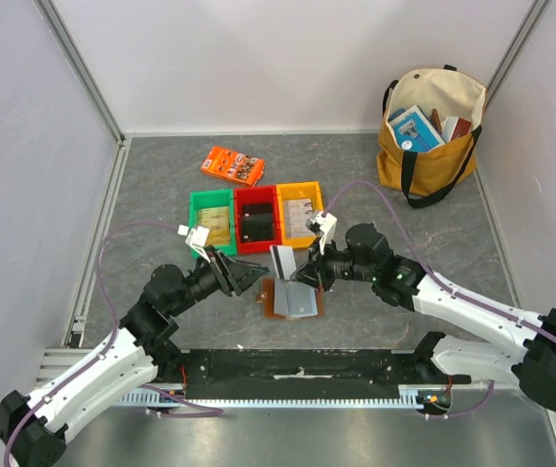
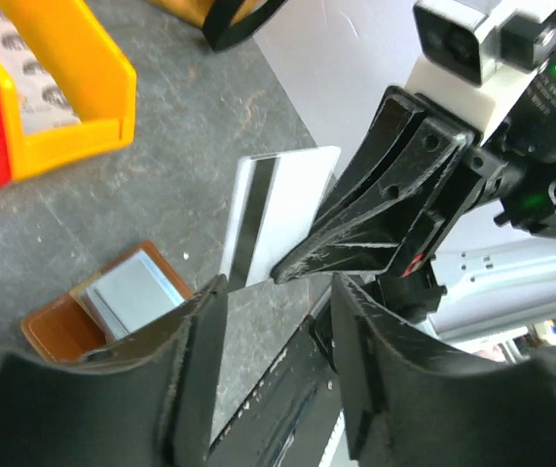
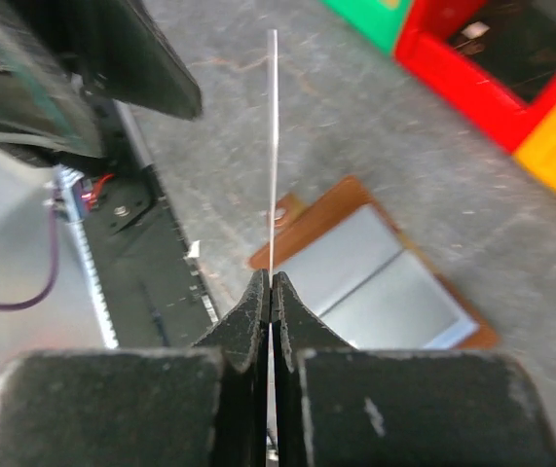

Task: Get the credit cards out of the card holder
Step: Place the credit card in the storage box.

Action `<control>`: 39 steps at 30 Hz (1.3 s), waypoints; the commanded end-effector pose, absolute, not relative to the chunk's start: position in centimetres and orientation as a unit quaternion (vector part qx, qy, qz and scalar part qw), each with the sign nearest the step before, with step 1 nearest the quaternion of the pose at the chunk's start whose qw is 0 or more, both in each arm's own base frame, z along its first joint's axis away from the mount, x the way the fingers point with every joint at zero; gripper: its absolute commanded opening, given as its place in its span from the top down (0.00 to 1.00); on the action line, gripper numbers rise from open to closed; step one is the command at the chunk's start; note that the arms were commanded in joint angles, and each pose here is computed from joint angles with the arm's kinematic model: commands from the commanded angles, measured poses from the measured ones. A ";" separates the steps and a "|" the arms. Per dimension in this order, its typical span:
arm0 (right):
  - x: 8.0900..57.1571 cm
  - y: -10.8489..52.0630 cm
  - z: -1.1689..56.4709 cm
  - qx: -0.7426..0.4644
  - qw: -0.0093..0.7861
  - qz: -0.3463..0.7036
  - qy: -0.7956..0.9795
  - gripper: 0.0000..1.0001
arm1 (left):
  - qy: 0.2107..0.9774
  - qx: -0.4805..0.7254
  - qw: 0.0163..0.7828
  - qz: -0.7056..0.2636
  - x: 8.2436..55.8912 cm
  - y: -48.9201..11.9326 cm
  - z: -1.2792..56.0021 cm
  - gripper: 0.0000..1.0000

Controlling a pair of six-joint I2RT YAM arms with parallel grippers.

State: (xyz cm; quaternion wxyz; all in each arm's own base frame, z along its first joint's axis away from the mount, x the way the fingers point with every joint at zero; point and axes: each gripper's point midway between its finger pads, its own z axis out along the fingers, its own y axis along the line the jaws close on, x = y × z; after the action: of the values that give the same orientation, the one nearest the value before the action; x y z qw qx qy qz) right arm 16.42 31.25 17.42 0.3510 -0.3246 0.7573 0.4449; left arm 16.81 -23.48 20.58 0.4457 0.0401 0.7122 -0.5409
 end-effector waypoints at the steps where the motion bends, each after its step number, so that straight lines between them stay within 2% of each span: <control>1: 20.0 29.0 19.2 -0.342 0.437 0.324 0.766 1.00 | 0.729 -0.002 0.471 -0.497 18.6 -22.2 24.0 0.38; 4: 21.4 28.0 19.5 -0.346 0.474 0.244 0.772 1.00 | 0.776 -0.057 0.440 -0.448 19.4 -21.0 24.0 0.25; 9: 22.6 26.7 20.1 -0.353 0.532 0.107 0.762 1.00 | 0.794 -0.098 0.406 -0.442 20.2 -21.6 27.0 0.19; 18: 22.5 26.3 21.6 -0.351 0.590 -0.037 0.726 1.00 | 0.821 -0.098 0.343 -0.445 23.1 -25.7 26.2 0.19; 28: 22.8 28.0 22.4 -0.372 0.598 -0.112 0.701 1.00 | 0.829 -0.077 0.269 -0.485 24.0 -29.6 25.1 0.29; 32: 23.2 28.2 22.6 -0.372 0.602 -0.127 0.696 1.00 | 0.828 -0.070 0.260 -0.491 24.2 -30.0 24.9 0.42; 34: 23.2 28.4 22.5 -0.374 0.601 -0.129 0.695 1.00 | 0.826 -0.072 0.265 -0.492 24.7 -29.7 25.0 0.55; 37: 23.1 29.2 22.1 -0.380 0.595 -0.109 0.699 0.99 | 0.814 -0.071 0.283 -0.503 25.6 -29.0 25.8 0.86; 38: 22.9 29.6 22.0 -0.383 0.592 -0.095 0.703 0.93 | 0.809 -0.068 0.290 -0.506 25.9 -28.8 26.1 0.95; 39: 22.8 30.0 22.0 -0.384 0.588 -0.077 0.707 0.87 | 0.804 -0.058 0.299 -0.511 26.1 -28.7 26.4 0.98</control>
State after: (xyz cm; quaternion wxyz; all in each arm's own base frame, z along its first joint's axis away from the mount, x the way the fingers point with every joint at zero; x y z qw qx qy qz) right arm 22.83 28.26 19.87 0.5719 -0.4069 0.7007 -0.1276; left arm 24.46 -28.94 22.89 0.2519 -0.0831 0.8399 -0.4736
